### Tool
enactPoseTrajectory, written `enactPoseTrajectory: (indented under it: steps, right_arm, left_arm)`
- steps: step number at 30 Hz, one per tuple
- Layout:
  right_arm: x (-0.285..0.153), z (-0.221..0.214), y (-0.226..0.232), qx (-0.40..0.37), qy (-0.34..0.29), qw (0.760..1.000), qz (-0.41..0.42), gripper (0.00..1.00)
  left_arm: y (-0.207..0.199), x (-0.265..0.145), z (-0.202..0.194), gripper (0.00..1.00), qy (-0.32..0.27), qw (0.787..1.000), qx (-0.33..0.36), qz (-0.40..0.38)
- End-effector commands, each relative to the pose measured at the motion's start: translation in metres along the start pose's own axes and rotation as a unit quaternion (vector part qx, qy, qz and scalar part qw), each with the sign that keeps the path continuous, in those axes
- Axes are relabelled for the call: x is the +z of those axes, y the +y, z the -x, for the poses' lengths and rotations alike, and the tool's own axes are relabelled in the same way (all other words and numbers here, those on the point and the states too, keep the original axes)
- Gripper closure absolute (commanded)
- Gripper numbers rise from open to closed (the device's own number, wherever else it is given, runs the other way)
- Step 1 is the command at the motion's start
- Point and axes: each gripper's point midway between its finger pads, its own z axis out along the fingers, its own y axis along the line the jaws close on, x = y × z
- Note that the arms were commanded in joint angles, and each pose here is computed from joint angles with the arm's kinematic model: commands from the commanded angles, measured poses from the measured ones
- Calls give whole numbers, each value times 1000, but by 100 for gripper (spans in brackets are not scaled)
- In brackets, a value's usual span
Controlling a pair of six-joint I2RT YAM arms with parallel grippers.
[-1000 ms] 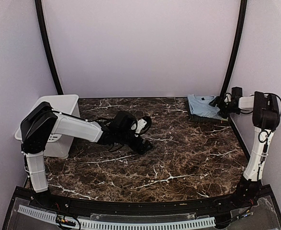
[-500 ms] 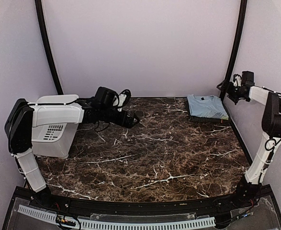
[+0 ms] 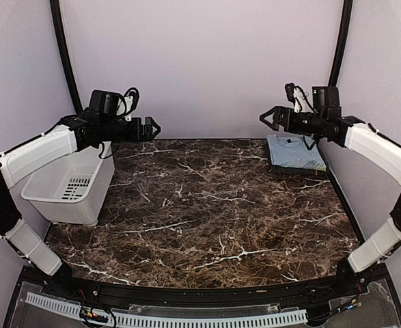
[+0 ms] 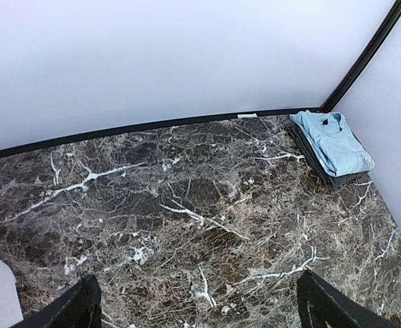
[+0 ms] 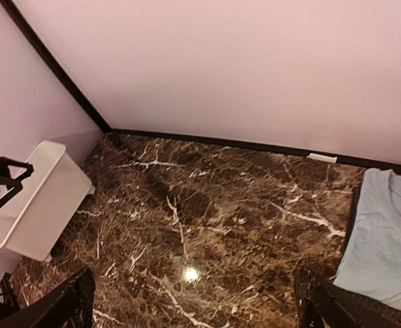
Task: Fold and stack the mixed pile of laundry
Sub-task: Reset both arms
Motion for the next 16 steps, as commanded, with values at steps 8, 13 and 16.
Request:
enactPoseTrajectory:
  steps: [8, 13, 16]
  right_arm:
    - [32, -147, 36, -5, 78, 997, 19, 1]
    - [35, -160, 41, 5, 85, 996, 21, 1]
    - [35, -155, 41, 2, 81, 997, 19, 1]
  left_arm:
    - [11, 23, -145, 1, 140, 986, -94, -7]
    - [9, 24, -151, 1, 139, 987, -85, 4]
    - [9, 24, -148, 1, 139, 987, -82, 8]
